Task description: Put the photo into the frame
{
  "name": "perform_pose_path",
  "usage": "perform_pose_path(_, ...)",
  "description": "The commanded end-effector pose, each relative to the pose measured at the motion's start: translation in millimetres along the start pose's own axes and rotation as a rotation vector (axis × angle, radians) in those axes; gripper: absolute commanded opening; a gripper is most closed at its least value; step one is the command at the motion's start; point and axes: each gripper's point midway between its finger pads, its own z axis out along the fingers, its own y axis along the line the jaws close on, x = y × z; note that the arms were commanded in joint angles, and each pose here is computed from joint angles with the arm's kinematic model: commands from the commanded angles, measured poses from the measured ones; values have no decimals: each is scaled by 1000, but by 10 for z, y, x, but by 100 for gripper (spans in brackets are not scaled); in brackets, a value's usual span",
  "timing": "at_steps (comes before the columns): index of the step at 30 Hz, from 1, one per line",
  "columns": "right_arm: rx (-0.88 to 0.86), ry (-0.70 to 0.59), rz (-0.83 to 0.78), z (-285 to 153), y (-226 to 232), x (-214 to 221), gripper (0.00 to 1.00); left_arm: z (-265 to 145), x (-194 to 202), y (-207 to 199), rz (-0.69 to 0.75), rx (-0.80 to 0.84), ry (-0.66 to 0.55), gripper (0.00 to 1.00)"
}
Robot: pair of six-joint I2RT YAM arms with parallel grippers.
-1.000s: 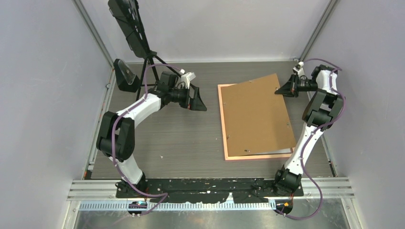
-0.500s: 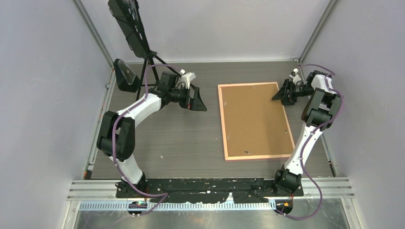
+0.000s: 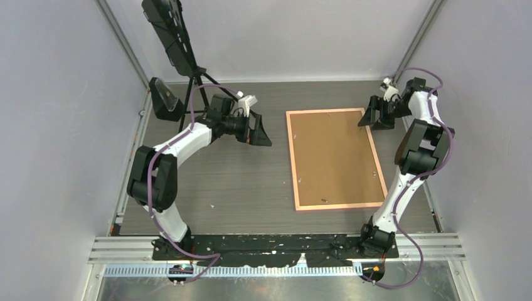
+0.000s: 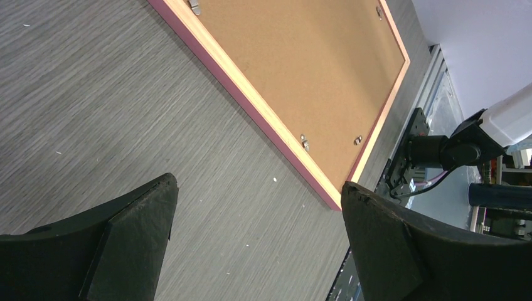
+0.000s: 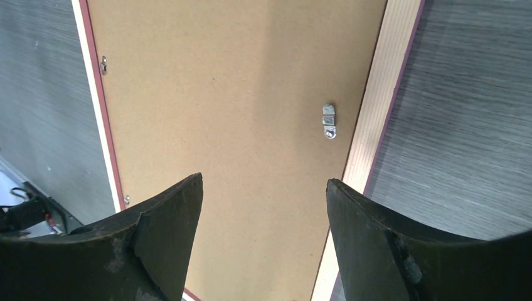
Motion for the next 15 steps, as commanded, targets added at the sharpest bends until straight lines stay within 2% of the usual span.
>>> perform_pose_path(1, 94, -34, -94, -152, 129, -132, 79, -47, -147, -95, 35, 30, -27, 99)
perform_pose_path(9, 149, -33, -131, -177, 142, -102, 79, -55, -156, -99, 31, 27, -31, 99)
perform_pose_path(15, 290, -48, -168, -302, -11, -6, 79, -68, -157, -24, 19, -28, -34, 99)
